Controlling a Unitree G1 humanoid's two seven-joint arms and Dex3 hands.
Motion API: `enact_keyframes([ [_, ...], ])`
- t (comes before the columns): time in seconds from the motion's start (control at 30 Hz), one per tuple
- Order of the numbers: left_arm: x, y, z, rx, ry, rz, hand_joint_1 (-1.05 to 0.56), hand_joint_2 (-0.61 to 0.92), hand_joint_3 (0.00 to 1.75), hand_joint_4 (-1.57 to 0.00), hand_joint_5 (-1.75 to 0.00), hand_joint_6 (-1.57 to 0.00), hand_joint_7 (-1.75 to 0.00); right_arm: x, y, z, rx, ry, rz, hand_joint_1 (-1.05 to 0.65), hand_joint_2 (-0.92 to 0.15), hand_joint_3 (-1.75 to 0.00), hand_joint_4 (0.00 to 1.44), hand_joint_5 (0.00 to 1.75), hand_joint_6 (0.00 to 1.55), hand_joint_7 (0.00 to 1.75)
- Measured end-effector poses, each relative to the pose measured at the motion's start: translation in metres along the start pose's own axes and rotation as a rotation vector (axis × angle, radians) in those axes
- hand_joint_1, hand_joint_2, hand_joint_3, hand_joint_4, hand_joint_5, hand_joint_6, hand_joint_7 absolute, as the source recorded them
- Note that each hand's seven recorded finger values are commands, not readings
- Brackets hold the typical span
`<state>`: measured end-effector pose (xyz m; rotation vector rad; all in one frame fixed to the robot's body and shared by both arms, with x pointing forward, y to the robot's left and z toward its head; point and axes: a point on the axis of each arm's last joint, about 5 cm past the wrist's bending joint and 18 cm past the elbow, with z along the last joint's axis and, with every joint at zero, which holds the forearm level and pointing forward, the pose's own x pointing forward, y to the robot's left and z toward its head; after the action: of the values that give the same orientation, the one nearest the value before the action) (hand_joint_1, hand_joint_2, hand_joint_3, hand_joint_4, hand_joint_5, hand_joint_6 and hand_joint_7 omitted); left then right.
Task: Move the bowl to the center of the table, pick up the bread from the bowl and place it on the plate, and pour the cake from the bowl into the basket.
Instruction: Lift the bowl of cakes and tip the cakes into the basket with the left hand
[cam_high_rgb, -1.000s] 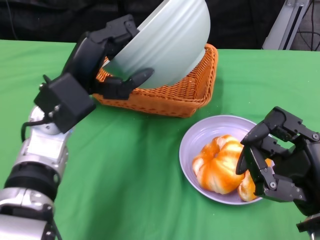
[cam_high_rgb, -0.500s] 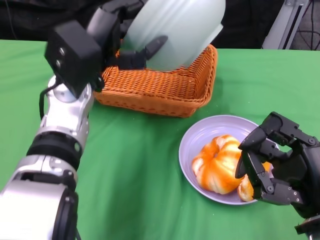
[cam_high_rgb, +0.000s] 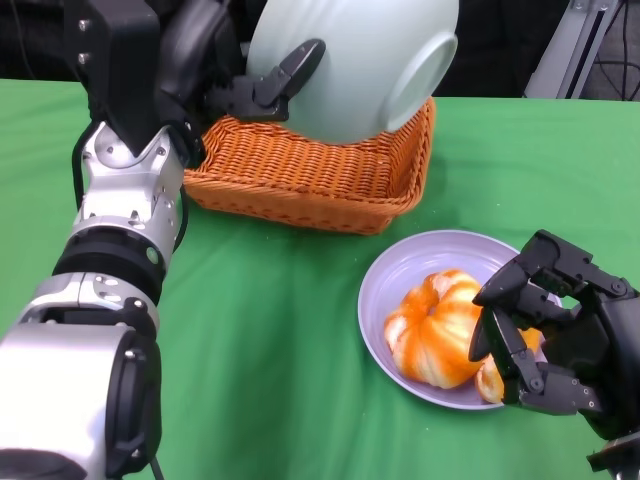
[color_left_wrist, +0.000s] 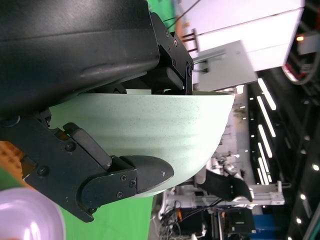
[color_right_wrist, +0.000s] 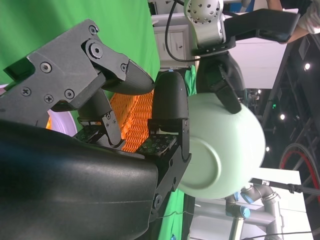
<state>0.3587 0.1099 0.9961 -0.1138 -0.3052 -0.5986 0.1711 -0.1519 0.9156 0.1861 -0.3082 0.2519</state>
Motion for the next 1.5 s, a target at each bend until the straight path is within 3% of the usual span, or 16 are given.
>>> enact_keyframes([
  [0.23,0.001,0.003,-0.001,-0.115,0.032,0.036,-0.24,0.49,1.18,-0.83,-1.75,-0.72,-1.66,-0.001,0.001,0.000,0.001,0.000,0.000,-0.09,-0.44,-1.18,0.74,1.67,0.66,1.37],
  [0.6,0.002,-0.004,-0.009,-0.185,0.087,0.041,-0.19,0.49,1.22,-0.85,-1.75,-0.70,-1.72,-0.002,0.002,-0.001,0.006,0.002,-0.002,-0.08,-0.44,-1.19,0.74,1.68,0.66,1.38],
  [0.93,0.000,-0.014,-0.025,-0.322,0.185,0.112,-0.15,0.48,1.29,-0.89,-1.75,-0.79,-1.64,-0.004,0.003,-0.002,0.001,0.007,-0.013,-0.09,-0.44,-1.18,0.75,1.66,0.68,1.38],
  [1.5,-0.005,-0.014,-0.033,-0.413,0.252,0.159,-0.14,0.44,1.38,-0.90,-1.75,-0.81,-1.62,-0.005,0.004,0.000,-0.020,-0.011,-0.017,-0.08,-0.46,-1.16,0.75,1.65,0.67,1.39],
])
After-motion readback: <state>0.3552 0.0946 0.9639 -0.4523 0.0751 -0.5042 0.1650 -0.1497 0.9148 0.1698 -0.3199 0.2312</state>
